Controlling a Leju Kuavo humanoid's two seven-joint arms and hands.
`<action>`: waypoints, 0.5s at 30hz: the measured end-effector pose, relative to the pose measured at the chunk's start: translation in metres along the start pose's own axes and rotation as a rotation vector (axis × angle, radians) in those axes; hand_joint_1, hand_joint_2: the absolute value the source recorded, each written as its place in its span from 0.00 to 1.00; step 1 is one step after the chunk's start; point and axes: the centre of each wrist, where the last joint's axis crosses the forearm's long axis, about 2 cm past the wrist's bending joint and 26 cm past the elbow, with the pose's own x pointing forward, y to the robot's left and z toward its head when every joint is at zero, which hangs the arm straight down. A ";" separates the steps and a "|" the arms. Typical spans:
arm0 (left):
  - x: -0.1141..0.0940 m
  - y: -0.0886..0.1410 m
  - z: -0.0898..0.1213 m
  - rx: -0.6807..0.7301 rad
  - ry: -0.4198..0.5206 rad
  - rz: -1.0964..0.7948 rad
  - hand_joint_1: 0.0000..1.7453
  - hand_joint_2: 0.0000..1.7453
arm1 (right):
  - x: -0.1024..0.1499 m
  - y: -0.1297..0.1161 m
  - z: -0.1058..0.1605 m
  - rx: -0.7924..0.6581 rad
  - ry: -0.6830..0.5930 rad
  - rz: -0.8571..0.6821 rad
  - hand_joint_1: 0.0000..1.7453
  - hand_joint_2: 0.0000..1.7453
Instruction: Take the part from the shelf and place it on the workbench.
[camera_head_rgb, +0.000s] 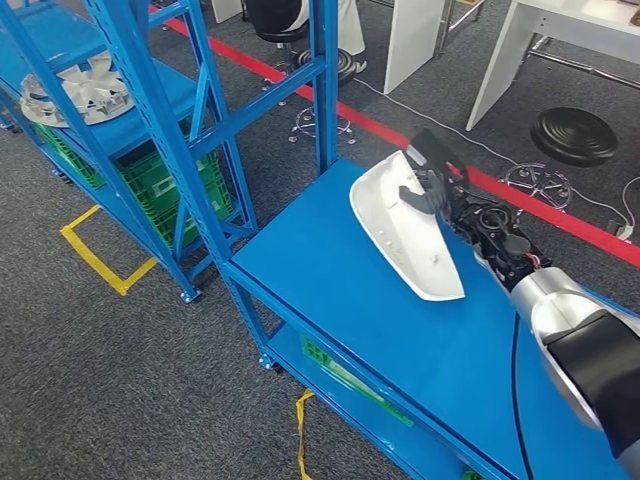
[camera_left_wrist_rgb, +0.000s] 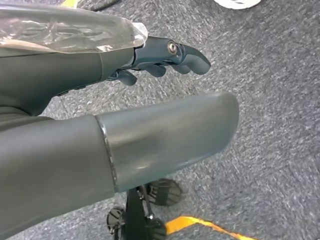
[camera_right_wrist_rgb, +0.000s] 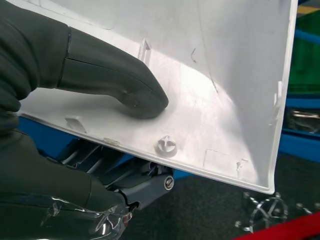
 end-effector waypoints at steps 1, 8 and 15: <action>0.000 0.000 0.000 -0.008 0.000 0.004 0.00 0.00 | 0.003 0.001 0.000 -0.003 -0.020 -0.011 1.00 1.00; 0.000 -0.002 0.000 -0.050 -0.024 0.031 0.00 0.00 | 0.040 0.013 0.003 -0.041 -0.200 -0.084 1.00 1.00; -0.001 -0.002 0.000 -0.053 -0.033 0.031 0.00 0.00 | 0.065 0.023 0.012 -0.036 -0.324 -0.124 1.00 1.00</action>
